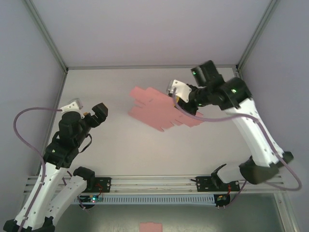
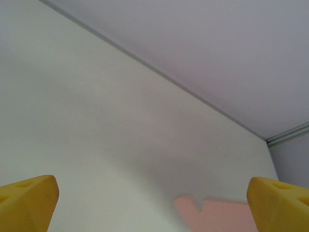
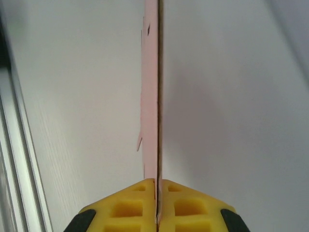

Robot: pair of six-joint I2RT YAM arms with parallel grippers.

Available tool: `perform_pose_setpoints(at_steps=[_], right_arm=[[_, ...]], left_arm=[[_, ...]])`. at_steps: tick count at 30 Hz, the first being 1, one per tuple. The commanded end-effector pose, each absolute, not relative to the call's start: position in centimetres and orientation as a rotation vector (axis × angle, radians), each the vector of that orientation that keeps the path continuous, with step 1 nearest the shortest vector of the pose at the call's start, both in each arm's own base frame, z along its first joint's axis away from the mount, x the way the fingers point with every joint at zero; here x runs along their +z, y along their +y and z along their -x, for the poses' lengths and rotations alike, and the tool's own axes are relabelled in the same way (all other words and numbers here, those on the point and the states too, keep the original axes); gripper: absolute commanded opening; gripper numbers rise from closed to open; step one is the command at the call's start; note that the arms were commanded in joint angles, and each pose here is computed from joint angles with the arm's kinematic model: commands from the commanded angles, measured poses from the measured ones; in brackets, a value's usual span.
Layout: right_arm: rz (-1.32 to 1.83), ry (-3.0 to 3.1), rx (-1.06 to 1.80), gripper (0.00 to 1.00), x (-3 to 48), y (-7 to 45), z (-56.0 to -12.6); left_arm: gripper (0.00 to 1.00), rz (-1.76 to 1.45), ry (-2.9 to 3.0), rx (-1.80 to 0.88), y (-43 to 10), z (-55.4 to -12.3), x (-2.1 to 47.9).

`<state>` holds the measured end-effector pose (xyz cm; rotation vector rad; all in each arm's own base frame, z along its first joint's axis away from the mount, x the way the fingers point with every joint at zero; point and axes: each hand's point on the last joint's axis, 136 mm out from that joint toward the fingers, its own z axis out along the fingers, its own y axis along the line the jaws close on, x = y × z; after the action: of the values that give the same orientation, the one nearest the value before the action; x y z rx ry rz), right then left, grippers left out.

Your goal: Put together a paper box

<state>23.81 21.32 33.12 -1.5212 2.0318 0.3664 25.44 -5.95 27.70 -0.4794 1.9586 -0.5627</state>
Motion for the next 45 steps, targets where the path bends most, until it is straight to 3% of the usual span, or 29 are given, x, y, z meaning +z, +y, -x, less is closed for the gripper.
perform_pose_setpoints(at_steps=[1, 8, 12, 16, 27, 33, 37, 45], right_arm=[[1.765, 2.083, 0.293, 0.0, 28.9, 20.2, -24.2], [1.796, 1.89, -0.182, 0.0, 23.4, 22.9, -34.8], [1.855, 1.685, -0.465, 0.0, 19.6, 24.6, -37.9], [1.761, 1.626, -0.505, 0.0, 19.0, 26.4, -40.0], [1.807, 1.52, -0.437, 0.0, 17.5, 27.9, -37.5], [1.945, 1.537, -0.288, 0.0, 18.3, 27.6, -34.8], [1.988, 1.565, -0.24, 0.0, 19.3, 27.3, -34.3], [2.026, 1.598, -0.117, 0.0, 20.9, 27.7, -33.4]], left_arm=[[1.0, 0.452, 2.009, -0.531, -6.3, -25.8, 26.3], [1.0, 0.461, 2.077, -0.543, -7.2, -27.2, 23.9], [1.0, 0.484, 2.113, -0.51, -7.0, -27.5, 22.7], [1.0, 0.494, 2.116, -0.479, -6.5, -27.6, 22.3], [1.0, 0.213, 2.17, -0.594, -10.6, -29.8, 20.6], [1.0, -0.34, 2.012, -0.55, -14.2, -31.3, 23.8], [0.98, -0.77, 1.869, -0.617, -17.9, -29.5, 25.2], [0.69, -1.024, 1.821, -0.683, -20.4, -29.7, 26.1]])
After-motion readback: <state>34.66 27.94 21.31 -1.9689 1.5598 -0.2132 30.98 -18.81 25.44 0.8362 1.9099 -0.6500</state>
